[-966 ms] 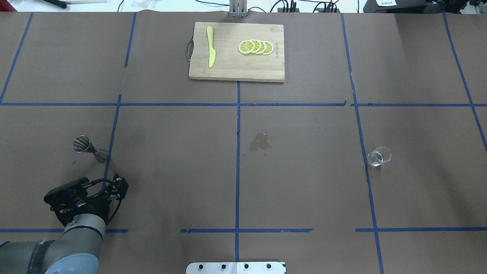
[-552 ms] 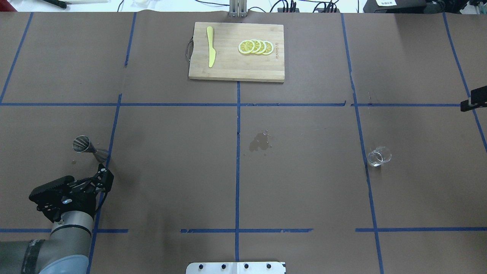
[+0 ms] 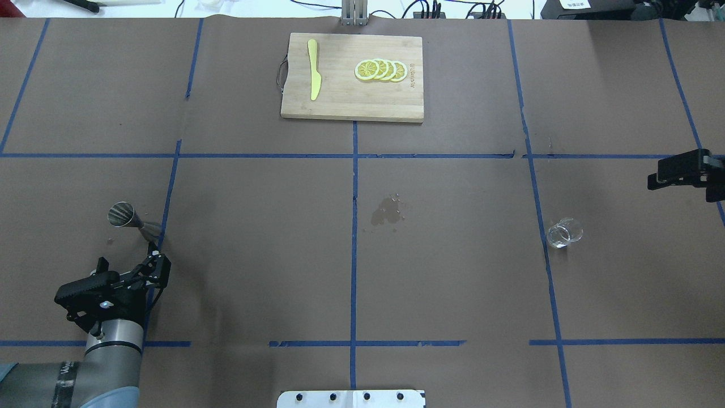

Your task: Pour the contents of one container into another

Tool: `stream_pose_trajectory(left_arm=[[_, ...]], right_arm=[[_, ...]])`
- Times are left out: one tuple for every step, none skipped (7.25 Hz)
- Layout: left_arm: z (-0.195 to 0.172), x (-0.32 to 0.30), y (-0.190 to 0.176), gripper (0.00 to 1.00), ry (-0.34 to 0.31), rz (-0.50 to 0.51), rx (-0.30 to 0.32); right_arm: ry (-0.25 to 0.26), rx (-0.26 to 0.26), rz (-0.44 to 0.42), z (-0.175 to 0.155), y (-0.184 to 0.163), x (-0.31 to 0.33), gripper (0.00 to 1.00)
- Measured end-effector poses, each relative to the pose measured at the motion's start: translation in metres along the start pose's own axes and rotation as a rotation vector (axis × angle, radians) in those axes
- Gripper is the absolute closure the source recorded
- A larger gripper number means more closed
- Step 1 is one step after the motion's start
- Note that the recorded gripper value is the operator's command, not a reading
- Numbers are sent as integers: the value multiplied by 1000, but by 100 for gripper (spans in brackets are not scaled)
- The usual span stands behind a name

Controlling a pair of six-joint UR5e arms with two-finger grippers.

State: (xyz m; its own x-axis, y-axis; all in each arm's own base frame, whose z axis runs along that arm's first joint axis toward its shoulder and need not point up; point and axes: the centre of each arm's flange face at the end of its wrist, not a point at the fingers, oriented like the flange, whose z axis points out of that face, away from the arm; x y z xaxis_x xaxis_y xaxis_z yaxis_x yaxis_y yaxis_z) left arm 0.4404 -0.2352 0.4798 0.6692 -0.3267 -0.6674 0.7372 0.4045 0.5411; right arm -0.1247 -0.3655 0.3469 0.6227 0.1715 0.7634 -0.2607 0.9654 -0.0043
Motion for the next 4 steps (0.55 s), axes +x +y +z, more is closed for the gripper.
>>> stream_pose_trajectory(left_arm=[[3,0,2,4,1,7,12],[6,0,3,4,2,14,24],[9,0,4,4,11,23,39],[12,5,0,3,39,32,67]], right_arm=[[5,16,1,-2,8,-6,0],[13,37,-10,-3,15,-12,0],[20,59,-34,1,24,-13,0],[21,82,-63,7,34,-6,0]])
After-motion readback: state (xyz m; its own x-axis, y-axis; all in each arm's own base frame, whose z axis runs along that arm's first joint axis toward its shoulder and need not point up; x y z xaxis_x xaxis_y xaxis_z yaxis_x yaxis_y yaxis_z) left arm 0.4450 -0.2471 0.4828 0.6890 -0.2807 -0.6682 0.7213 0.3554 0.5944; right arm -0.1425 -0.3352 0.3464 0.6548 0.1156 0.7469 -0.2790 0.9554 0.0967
